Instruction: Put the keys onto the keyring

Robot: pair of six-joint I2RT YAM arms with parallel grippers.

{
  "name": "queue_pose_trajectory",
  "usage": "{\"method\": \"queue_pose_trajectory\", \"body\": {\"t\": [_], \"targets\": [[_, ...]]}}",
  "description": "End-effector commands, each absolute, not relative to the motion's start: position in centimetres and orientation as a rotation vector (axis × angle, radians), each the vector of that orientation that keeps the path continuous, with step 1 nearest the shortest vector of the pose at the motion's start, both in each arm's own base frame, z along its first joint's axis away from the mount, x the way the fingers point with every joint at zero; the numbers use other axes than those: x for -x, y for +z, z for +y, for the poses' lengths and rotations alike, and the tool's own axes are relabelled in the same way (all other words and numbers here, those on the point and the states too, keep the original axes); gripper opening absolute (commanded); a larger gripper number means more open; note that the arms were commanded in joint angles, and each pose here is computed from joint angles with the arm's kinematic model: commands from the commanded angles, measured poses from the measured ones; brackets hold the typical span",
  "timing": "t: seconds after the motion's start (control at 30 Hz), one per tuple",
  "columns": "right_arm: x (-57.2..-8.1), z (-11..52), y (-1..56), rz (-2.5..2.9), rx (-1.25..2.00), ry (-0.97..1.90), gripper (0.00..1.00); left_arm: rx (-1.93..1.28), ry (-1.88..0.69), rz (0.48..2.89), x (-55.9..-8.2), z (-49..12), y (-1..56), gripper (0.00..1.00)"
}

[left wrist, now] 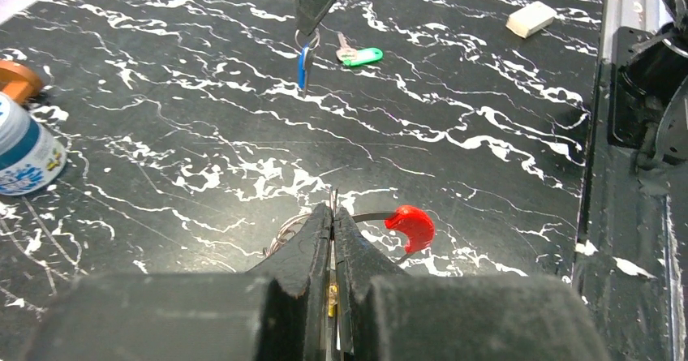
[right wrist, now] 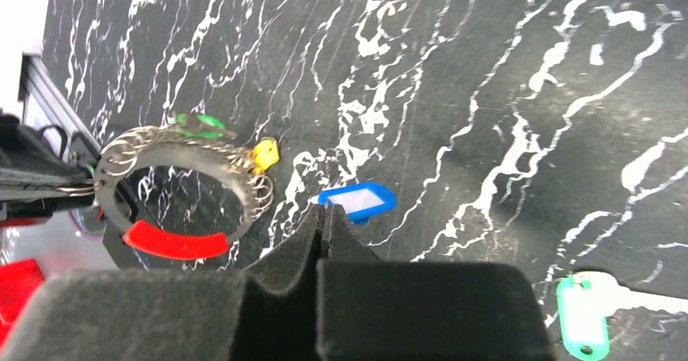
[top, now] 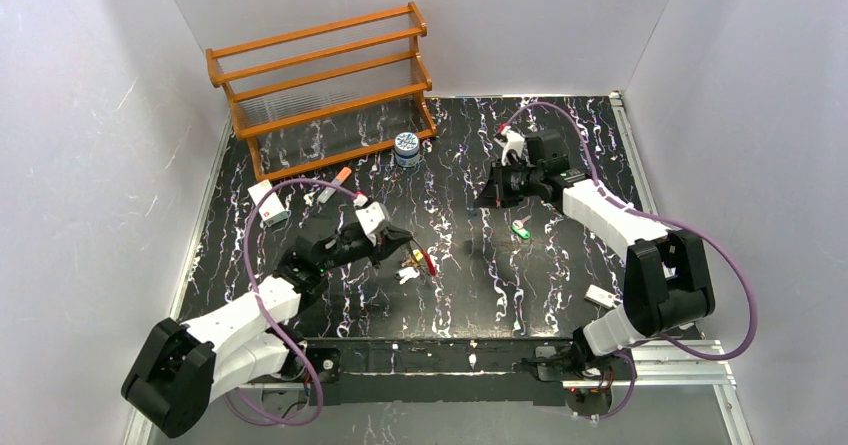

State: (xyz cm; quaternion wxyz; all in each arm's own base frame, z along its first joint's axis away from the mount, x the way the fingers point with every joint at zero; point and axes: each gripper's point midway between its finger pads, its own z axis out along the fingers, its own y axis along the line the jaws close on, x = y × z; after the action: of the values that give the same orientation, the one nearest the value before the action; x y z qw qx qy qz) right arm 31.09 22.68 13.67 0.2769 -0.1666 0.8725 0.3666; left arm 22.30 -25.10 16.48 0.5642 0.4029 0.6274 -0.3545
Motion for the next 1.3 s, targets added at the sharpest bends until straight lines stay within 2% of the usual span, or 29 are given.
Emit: {"method": "queue_pose_trajectory", "body": {"t": [0.0, 0.47, 1.27], "targets": [[-30.0, 24.4, 16.4, 2.241, 0.604, 1.043, 0.01, -1.014, -0.878, 1.417, -22.0, -26.8, 17.9, 0.0], [-25.8, 28.5, 15.3, 2.195, 0.89, 1.134, 0.01, -1.079, -0.906, 1.459, -20.8, -29.3, 16.0, 0.0], [-21.1, 30.2, 15.9, 2.107, 1.096, 1.323, 0.01, -1.059, -0.885, 1.468, -20.8, -29.4, 16.0, 0.0]]}}
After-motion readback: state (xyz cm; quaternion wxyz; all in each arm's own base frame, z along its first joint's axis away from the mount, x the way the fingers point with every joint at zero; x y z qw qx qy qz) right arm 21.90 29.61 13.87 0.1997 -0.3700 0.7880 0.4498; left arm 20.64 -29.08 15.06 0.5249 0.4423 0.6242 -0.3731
